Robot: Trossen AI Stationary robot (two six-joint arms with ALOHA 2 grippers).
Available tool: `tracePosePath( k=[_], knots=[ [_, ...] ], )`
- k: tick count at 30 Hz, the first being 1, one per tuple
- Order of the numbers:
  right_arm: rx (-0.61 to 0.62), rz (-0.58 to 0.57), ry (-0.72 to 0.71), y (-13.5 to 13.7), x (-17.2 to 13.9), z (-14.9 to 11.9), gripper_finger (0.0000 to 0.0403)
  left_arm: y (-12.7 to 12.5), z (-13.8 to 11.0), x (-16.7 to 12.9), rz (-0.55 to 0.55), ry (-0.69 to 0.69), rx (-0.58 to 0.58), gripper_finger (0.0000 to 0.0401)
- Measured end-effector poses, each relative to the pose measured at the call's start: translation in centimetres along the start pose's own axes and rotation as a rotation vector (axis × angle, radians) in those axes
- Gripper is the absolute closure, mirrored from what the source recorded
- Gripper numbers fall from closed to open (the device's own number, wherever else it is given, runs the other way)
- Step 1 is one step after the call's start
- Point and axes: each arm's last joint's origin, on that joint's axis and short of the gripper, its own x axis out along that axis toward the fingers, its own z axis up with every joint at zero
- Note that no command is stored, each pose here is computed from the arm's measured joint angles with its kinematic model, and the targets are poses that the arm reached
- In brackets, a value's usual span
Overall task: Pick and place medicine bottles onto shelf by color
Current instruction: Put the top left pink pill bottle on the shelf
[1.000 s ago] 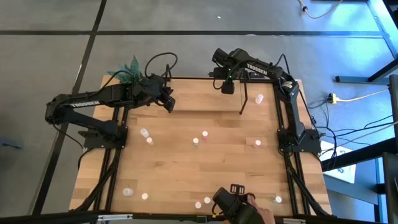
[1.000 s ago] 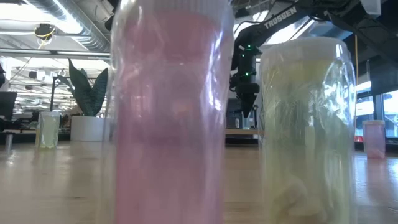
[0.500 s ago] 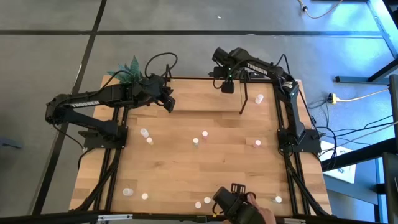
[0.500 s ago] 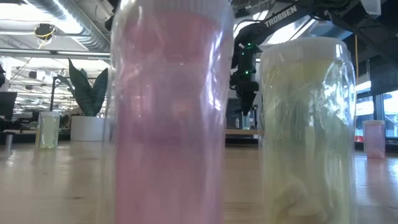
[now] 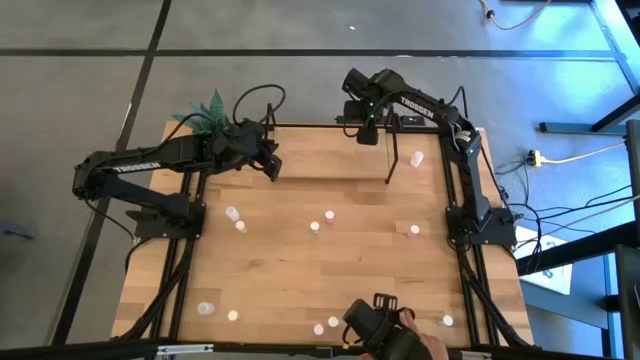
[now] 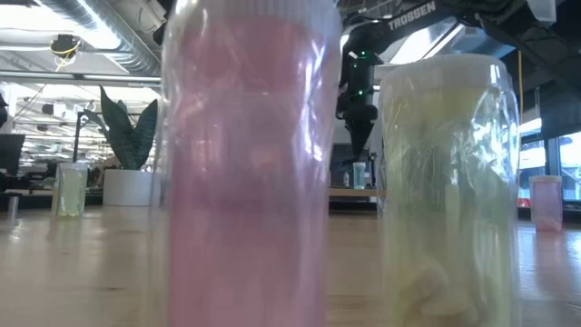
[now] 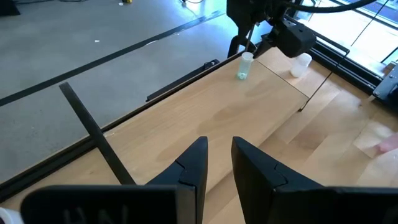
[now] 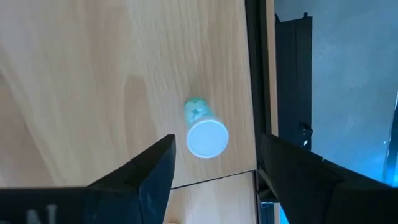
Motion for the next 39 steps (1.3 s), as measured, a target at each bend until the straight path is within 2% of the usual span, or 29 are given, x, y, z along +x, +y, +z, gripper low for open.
tracePosePath(
  k=[8, 17, 23, 31, 39],
  knots=[
    [0.037, -0.014, -0.024, -0.3, -2.2, 0.1, 0.0163, 0.0, 0.0, 0.0, 0.001, 0.000, 0.000, 0.0335],
    [0.113, 0.066, -0.156, -0.2, -7.7, -0.1, 0.0163, 0.0, 0.0, 0.0, 0.001, 0.000, 0.000, 0.0335],
    [0.122, 0.025, -0.244, 0.6, -10.8, -1.0, 0.0163, 0.0, 0.0, 0.0, 0.000, 0.000, 0.000, 0.0335],
    [0.073, 0.003, -0.367, 4.3, -16.3, -2.7, 0.0163, 0.0, 0.0, 0.0, 0.000, 0.000, 0.000, 0.0335],
    [-0.126, 0.149, -0.530, 9.5, -20.0, -3.1, 0.0163, 0.0, 0.0, 0.0, 0.000, 0.000, 0.000, 0.0335]
  ],
)
